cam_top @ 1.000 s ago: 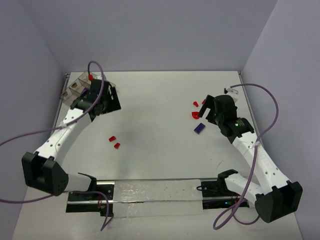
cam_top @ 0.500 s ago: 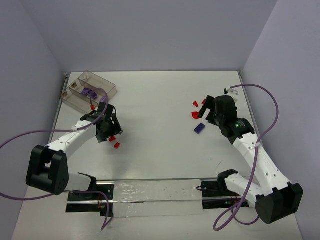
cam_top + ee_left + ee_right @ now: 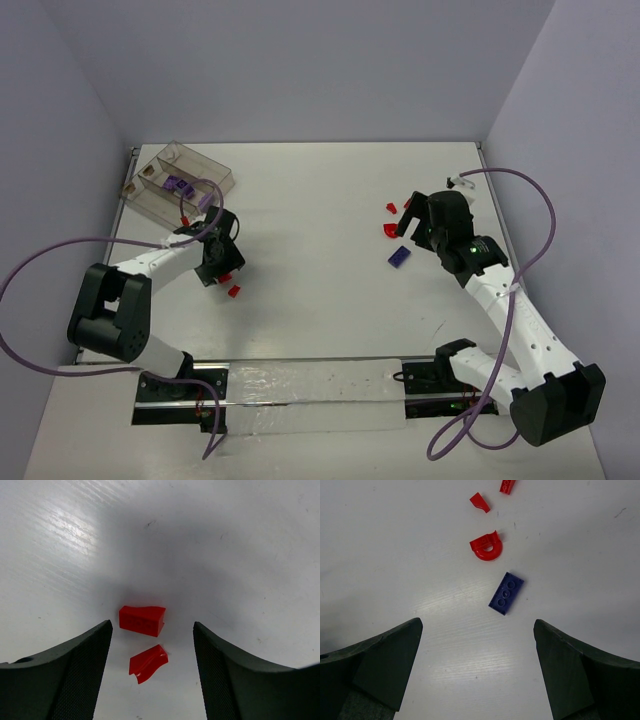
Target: Sort the legos into containers by color
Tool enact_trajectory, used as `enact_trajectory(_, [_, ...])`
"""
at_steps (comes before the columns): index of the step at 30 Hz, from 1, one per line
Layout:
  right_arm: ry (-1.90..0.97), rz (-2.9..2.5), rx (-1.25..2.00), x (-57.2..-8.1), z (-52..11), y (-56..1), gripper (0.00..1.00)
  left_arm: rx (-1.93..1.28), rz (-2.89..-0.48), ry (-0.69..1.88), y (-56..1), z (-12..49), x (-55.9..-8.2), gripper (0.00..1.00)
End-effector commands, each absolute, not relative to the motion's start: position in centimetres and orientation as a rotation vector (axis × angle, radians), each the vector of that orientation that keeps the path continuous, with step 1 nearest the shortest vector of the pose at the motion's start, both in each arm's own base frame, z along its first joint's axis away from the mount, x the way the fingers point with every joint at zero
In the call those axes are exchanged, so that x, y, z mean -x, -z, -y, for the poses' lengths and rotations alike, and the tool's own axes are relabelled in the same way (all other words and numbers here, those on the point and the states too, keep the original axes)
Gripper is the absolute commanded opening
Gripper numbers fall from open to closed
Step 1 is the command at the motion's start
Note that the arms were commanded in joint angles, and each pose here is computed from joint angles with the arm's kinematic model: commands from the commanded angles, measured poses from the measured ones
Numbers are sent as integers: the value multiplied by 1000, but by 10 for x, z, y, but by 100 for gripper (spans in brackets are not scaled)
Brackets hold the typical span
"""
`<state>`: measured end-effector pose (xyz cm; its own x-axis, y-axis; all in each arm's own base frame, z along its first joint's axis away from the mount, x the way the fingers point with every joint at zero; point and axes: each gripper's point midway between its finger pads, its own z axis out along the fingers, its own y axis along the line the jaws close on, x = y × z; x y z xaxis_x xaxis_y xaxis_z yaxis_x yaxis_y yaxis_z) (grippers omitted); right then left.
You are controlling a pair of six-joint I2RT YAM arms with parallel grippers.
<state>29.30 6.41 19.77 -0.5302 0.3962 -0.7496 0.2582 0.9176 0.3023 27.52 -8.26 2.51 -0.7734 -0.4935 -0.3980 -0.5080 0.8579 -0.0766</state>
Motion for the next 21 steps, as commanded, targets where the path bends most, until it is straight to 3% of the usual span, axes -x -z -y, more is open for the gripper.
enact_trajectory(1, [-187, -2156, -454, -295, -66, -197, 100, 768, -2588, -59, -18, 82, -285, 71])
enact_trajectory(8, [-192, -2154, -459, -297, -67, -196, 100, 772, -2598, -81, -7, 79, -282, 62])
enact_trajectory(16, [-203, -2141, -459, -300, -69, -200, 100, 751, -2596, -106, -11, 76, -285, 28])
enact_trajectory(21, [-197, -2140, -455, -301, -69, -202, 100, 708, -2565, -83, -37, 79, -298, 17])
